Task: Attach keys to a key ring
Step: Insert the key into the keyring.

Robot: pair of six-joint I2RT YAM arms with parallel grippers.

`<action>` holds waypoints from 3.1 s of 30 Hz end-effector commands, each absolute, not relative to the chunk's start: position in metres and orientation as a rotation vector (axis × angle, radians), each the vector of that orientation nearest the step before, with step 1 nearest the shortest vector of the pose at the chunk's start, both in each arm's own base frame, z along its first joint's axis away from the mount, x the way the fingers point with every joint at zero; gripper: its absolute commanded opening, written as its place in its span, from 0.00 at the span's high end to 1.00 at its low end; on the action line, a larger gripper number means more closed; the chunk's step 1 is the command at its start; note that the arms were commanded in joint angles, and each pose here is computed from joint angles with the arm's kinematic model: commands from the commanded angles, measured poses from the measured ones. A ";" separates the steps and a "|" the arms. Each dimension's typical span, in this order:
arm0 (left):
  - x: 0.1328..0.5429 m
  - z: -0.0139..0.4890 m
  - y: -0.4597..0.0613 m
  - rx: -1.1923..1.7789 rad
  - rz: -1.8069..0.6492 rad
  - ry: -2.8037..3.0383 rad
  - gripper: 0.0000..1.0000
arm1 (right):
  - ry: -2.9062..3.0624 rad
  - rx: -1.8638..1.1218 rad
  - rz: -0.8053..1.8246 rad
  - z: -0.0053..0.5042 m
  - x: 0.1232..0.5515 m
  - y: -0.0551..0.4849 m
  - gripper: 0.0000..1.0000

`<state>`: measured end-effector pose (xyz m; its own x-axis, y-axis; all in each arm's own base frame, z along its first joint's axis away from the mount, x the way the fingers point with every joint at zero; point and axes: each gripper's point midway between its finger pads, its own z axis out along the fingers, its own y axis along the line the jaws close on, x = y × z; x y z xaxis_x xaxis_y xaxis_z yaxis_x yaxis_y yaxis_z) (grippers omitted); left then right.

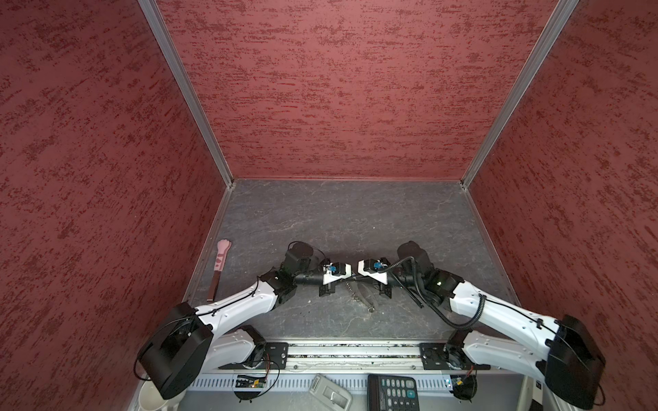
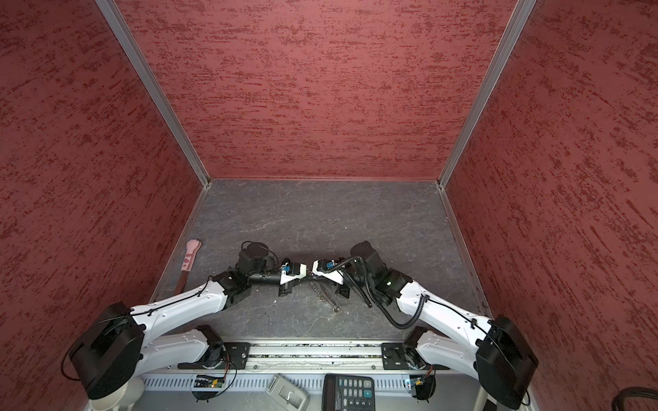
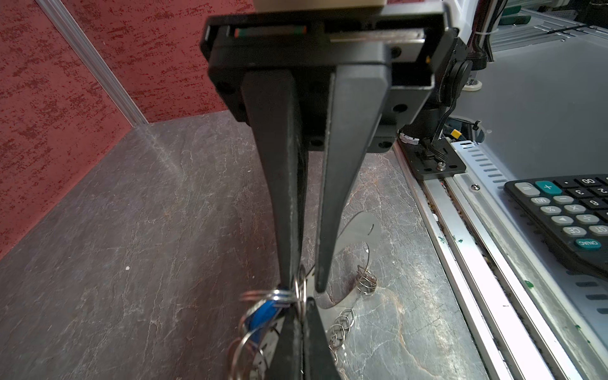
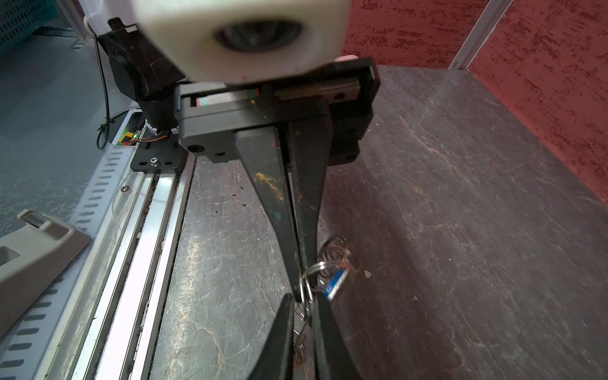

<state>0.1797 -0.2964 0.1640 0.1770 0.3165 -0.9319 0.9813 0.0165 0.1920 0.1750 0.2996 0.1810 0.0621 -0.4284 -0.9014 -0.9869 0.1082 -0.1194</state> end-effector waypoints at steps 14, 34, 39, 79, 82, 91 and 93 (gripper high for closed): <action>0.192 0.181 -0.298 1.422 -0.813 1.266 0.91 | 1.480 -1.458 0.711 0.195 0.183 0.298 1.00; 0.212 0.212 -0.275 0.781 -1.079 1.922 0.72 | 1.384 -1.361 0.561 0.204 0.201 0.291 1.00; 0.211 0.205 -0.280 0.663 -1.178 2.091 0.72 | 1.351 -1.355 0.563 0.204 0.201 0.296 1.00; 0.221 0.202 -0.293 0.605 -1.087 2.216 0.98 | 1.326 -1.321 0.512 0.208 0.200 0.291 1.00; 0.224 0.203 -0.289 0.577 -1.087 2.208 0.99 | 1.302 -1.289 0.523 0.215 0.198 0.289 1.00; 0.227 0.202 -0.285 0.553 -1.114 2.203 0.95 | 1.205 -1.142 0.599 0.240 0.194 0.287 1.00; 0.227 0.202 -0.285 0.556 -1.116 2.202 0.92 | 1.192 -1.120 0.624 0.244 0.193 0.288 1.00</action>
<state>0.2184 -0.2933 0.2055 -0.7344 0.1191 -0.6682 0.6185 0.5230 -0.5865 0.1951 0.2843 0.2030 0.2373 -0.3050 -0.9223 -0.8825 0.3291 -0.3359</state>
